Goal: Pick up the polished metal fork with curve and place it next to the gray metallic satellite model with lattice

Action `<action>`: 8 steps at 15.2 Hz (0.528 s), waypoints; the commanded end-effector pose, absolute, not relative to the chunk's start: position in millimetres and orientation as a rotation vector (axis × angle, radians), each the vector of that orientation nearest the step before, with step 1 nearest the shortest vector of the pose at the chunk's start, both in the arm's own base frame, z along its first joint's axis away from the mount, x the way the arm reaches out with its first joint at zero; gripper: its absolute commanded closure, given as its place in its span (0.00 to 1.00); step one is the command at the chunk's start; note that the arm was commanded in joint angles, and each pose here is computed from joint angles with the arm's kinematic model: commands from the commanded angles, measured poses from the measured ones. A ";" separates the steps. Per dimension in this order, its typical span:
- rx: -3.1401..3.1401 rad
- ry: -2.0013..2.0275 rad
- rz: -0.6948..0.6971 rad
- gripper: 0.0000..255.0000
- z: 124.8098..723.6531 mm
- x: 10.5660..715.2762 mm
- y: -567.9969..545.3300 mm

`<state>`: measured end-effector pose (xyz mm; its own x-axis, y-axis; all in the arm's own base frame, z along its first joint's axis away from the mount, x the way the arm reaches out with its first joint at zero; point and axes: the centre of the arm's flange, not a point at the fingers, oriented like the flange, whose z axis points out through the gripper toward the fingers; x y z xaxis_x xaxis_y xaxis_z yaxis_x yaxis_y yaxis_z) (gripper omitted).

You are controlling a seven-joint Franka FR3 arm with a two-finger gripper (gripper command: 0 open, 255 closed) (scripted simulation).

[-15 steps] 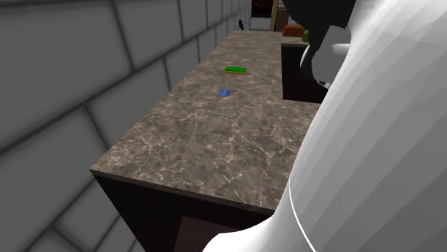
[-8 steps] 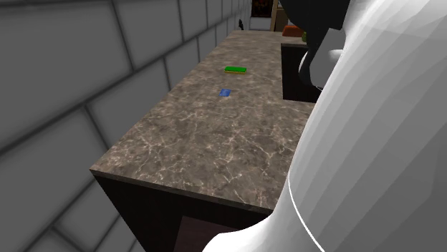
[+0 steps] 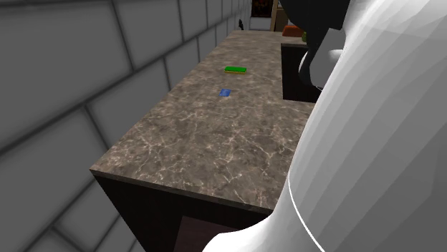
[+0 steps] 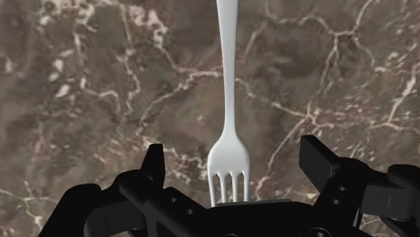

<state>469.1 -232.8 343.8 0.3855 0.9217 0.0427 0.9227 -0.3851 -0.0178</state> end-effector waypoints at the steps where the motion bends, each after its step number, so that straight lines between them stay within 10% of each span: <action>1: -2.583 -1.720 -0.040 0.00 343.8 469.1 -232.8; 8: -2.583 -1.720 -0.040 0.00 393.7 469.1 -235.1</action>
<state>469.2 -235.2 392.7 0.3855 0.9217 0.0428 0.9227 -0.3851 -0.0172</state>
